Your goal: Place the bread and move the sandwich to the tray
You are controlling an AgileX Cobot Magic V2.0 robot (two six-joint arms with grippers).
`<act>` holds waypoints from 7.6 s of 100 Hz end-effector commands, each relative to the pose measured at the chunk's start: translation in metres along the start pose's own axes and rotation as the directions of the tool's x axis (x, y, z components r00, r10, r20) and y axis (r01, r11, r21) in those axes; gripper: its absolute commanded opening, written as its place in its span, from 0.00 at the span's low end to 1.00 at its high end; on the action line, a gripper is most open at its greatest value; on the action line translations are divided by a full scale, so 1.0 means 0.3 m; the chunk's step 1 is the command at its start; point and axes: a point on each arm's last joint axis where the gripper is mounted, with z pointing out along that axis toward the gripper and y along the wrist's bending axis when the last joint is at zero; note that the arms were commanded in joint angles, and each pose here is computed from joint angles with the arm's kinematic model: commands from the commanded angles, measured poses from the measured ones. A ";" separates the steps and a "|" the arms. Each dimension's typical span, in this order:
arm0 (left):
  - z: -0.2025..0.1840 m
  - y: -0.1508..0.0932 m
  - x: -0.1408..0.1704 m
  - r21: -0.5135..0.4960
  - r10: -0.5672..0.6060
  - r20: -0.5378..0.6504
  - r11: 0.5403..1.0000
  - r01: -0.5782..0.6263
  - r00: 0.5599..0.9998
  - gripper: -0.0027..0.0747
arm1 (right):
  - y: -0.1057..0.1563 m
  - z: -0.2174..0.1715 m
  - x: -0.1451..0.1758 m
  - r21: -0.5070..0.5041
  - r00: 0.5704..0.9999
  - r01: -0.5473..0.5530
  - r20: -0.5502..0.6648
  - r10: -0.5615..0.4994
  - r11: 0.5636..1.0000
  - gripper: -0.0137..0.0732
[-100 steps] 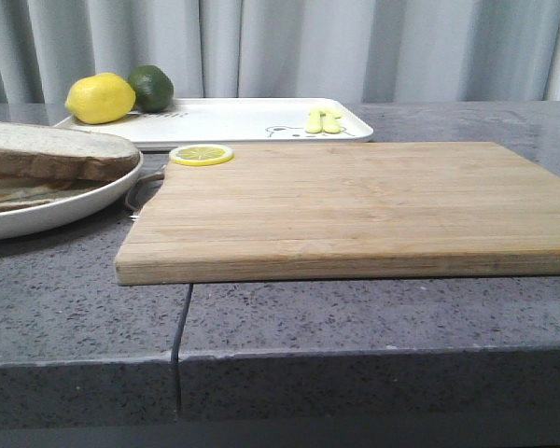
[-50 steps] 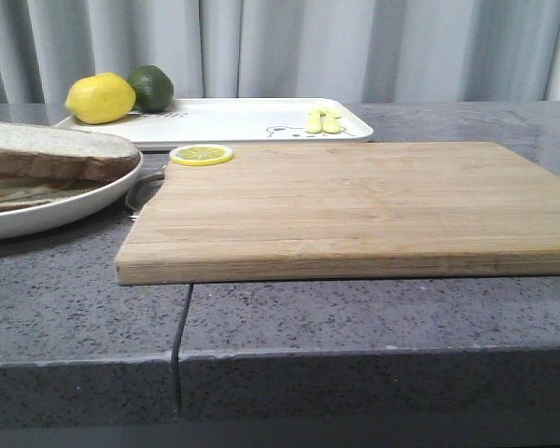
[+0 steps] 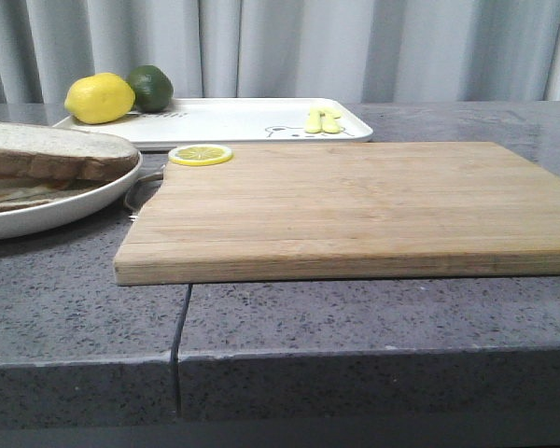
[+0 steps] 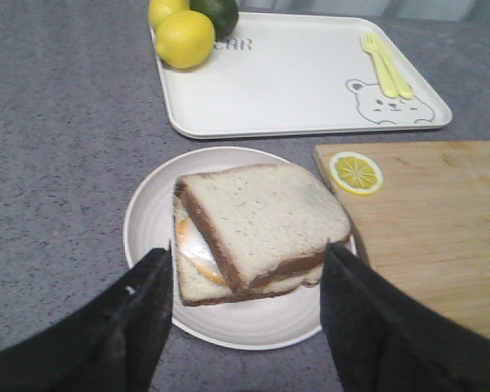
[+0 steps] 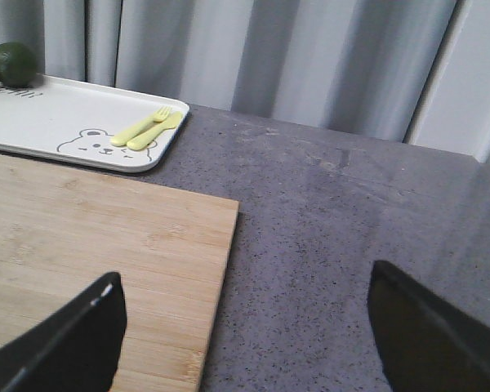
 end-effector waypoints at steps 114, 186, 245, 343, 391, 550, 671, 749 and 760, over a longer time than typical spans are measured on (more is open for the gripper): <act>0.515 0.128 -0.051 -0.198 -0.215 -0.226 0.965 0.172 0.950 0.51 | -0.008 -0.006 -0.051 0.022 0.995 0.000 0.099 -0.002 1.000 0.79; 0.577 0.196 -0.034 -0.265 -0.279 -0.240 0.940 0.214 0.930 0.51 | -0.008 -0.006 -0.051 0.022 0.995 0.000 0.099 -0.002 1.000 0.79; 0.665 0.228 0.017 -0.298 -0.305 -0.313 0.931 0.211 0.899 0.51 | -0.008 -0.006 -0.051 0.022 0.995 0.000 0.099 -0.002 1.000 0.79; 0.718 0.239 0.056 -0.314 -0.360 -0.362 0.916 0.251 0.860 0.01 | -0.008 -0.006 -0.051 0.022 0.995 0.000 0.099 -0.002 1.000 0.79; 0.633 0.180 -0.016 -0.221 -0.471 -0.239 0.878 0.425 0.849 0.01 | -0.008 -0.006 -0.051 0.022 0.995 0.000 0.099 -0.002 1.000 0.79; 1.077 0.016 -0.447 0.231 -0.365 -0.256 0.876 0.423 0.895 0.01 | -0.008 -0.006 -0.051 0.022 0.995 0.000 0.099 -0.002 1.000 0.79; 1.381 0.057 -0.390 0.257 -0.326 -0.328 0.873 0.415 0.887 0.01 | -0.008 -0.006 -0.051 0.022 0.995 0.000 0.099 -0.002 1.000 0.79; 1.396 0.058 -0.373 0.259 -0.337 -0.350 0.862 0.436 0.874 0.27 | -0.008 -0.006 -0.051 0.022 0.995 0.000 0.098 -0.002 1.000 0.79; 1.395 0.057 -0.372 0.260 -0.335 -0.354 0.862 0.436 0.873 0.47 | -0.008 -0.006 -0.051 0.022 0.995 0.000 0.098 -0.002 1.000 0.79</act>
